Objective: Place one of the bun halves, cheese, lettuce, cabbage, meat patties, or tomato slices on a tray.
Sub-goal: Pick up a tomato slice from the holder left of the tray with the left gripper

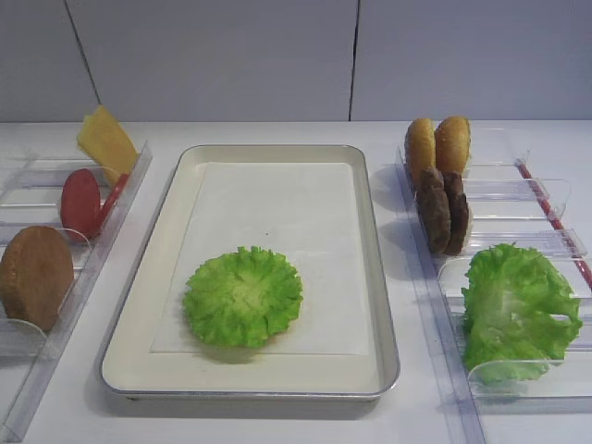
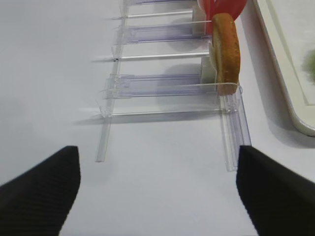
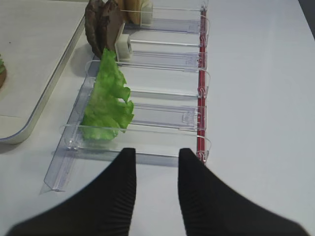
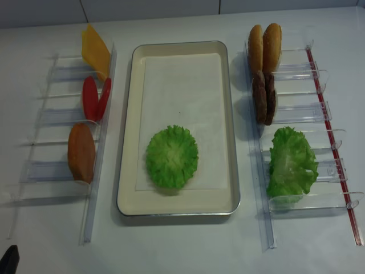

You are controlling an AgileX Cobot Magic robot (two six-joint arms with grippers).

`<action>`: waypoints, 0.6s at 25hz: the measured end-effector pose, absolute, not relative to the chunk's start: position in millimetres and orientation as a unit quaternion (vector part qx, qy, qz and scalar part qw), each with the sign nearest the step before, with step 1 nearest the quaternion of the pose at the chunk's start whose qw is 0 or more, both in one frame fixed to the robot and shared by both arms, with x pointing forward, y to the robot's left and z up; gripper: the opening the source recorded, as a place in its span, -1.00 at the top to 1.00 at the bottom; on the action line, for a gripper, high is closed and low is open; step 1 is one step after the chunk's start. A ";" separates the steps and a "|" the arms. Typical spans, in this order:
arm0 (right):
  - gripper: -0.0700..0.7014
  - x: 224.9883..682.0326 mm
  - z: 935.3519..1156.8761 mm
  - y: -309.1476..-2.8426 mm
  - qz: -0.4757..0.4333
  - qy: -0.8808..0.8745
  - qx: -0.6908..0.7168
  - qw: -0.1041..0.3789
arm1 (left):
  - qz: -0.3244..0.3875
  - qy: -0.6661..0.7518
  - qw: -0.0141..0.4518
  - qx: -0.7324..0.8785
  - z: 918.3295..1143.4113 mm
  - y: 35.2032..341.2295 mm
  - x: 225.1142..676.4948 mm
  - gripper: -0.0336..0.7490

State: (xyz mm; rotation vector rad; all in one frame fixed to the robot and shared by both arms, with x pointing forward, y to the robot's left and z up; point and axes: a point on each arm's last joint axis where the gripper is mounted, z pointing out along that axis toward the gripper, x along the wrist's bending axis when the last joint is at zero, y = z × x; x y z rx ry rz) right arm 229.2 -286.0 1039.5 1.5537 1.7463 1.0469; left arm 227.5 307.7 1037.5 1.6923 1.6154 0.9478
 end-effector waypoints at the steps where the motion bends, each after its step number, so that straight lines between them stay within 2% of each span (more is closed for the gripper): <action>1: 0.18 229.2 1039.5 -286.0 0.392 0.653 0.581 0.286 | 0.358 0.610 0.304 0.639 1037.5 307.7 227.5 -0.62; 15: 0.18 229.2 1039.5 -286.0 0.392 0.653 0.581 0.286 | 0.367 0.590 0.294 0.656 1037.7 307.7 227.6 -0.62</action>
